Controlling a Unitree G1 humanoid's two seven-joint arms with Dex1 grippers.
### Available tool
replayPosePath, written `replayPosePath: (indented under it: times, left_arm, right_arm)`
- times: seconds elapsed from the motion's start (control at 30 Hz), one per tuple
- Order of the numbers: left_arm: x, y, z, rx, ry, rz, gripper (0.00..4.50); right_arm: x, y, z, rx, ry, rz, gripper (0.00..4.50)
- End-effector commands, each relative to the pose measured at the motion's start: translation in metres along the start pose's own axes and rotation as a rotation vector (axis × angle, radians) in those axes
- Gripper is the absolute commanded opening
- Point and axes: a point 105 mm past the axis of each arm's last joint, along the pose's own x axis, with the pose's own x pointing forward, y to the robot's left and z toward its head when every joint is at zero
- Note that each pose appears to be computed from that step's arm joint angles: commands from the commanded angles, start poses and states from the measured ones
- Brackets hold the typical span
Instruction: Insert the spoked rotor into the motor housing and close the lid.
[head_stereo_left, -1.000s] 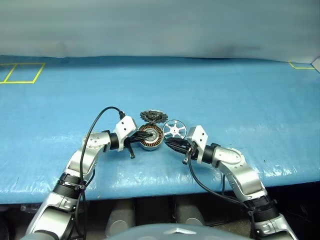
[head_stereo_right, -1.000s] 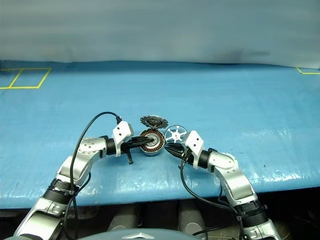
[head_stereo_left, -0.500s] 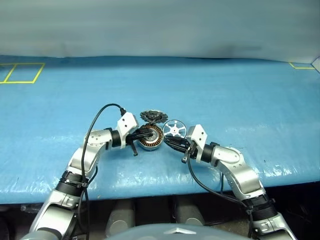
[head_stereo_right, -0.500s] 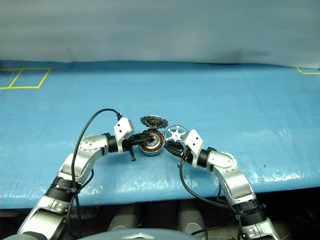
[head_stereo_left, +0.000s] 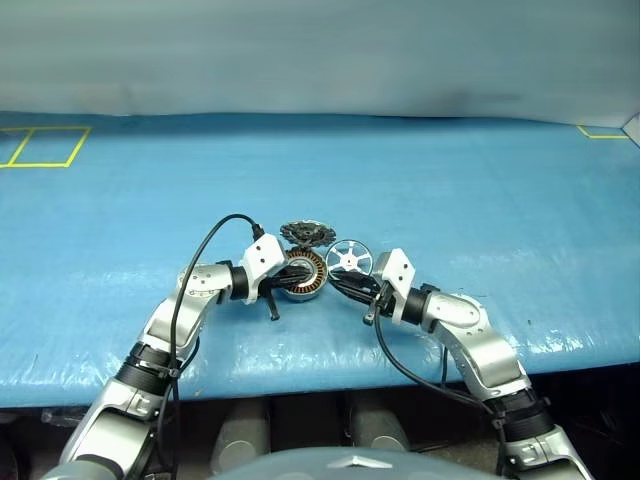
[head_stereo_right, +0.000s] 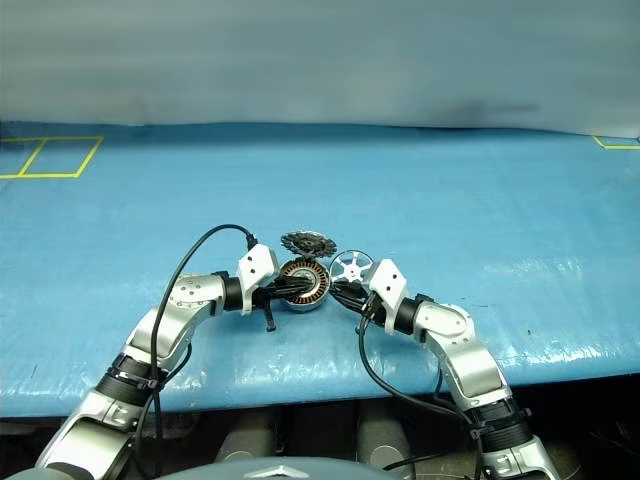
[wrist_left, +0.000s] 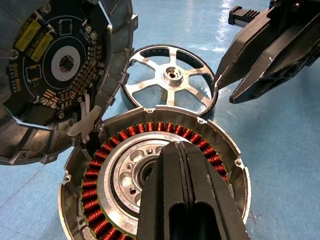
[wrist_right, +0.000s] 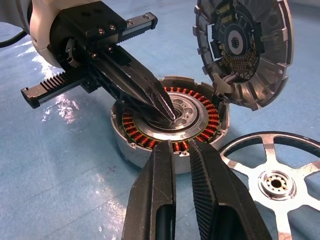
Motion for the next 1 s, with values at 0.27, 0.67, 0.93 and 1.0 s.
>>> replayPosePath:
  times: [0.27, 0.67, 0.93, 1.0]
  left_arm:
    - [-0.023, 0.024, 0.050, -0.144, -0.347, 0.171, 0.00]
    - [-0.012, 0.008, 0.025, -0.083, -0.163, 0.086, 0.00]
    - [-0.006, 0.008, 0.007, -0.013, -0.028, 0.066, 0.00]
    - [-0.005, 0.011, 0.004, -0.003, -0.008, 0.080, 0.00]
  right_arm:
    - [0.001, -0.002, 0.008, -0.031, -0.029, -0.010, 0.58]
    - [0.003, -0.002, 0.009, -0.039, -0.030, -0.002, 0.58]
    - [0.002, -0.002, 0.007, -0.040, -0.025, -0.014, 0.58]
    - [0.002, -0.002, 0.007, -0.041, -0.025, -0.015, 0.58]
